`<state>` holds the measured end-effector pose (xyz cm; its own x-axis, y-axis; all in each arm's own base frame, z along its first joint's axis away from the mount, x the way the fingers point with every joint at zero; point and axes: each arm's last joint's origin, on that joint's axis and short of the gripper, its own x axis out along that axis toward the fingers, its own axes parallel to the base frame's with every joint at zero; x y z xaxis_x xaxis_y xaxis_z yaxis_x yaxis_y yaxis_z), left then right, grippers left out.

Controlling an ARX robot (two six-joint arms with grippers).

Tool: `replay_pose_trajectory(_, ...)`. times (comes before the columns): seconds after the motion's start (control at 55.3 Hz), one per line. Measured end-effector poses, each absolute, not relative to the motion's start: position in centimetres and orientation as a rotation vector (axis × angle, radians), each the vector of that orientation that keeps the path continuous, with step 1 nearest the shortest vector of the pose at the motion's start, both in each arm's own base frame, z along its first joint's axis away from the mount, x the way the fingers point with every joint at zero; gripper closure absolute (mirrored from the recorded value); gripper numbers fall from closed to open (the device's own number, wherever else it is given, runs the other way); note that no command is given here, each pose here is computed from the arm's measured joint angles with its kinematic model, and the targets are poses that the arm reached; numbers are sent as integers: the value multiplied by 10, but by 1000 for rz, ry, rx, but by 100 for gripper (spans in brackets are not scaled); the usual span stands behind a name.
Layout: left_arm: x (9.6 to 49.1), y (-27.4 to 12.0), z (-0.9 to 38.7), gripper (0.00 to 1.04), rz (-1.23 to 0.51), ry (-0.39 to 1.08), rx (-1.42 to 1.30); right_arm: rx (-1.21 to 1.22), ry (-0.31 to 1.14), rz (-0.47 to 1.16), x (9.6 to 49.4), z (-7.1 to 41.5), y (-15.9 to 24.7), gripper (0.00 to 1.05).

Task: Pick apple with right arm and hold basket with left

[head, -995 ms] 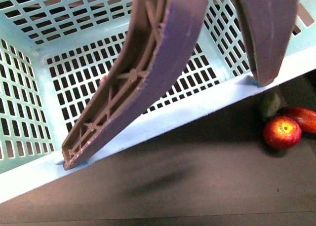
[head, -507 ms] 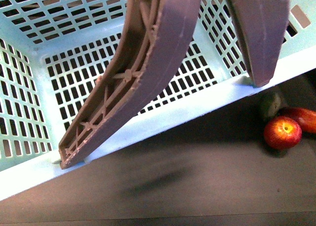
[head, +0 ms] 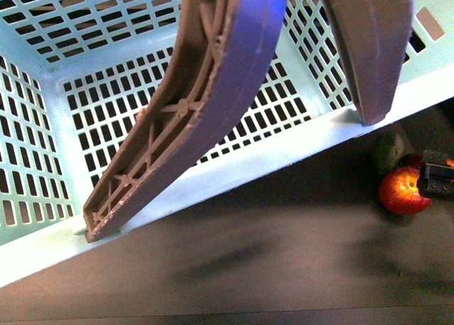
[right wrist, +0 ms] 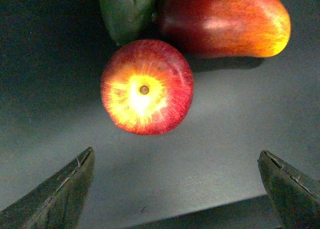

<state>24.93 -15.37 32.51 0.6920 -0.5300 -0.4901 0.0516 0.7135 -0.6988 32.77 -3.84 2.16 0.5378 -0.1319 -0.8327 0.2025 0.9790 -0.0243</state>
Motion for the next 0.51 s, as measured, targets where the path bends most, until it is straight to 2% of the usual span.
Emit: replay_pose_trajectory(0.507, 249, -154, 325, 88, -357, 744, -711, 98, 1026, -209, 361, -7, -31, 9)
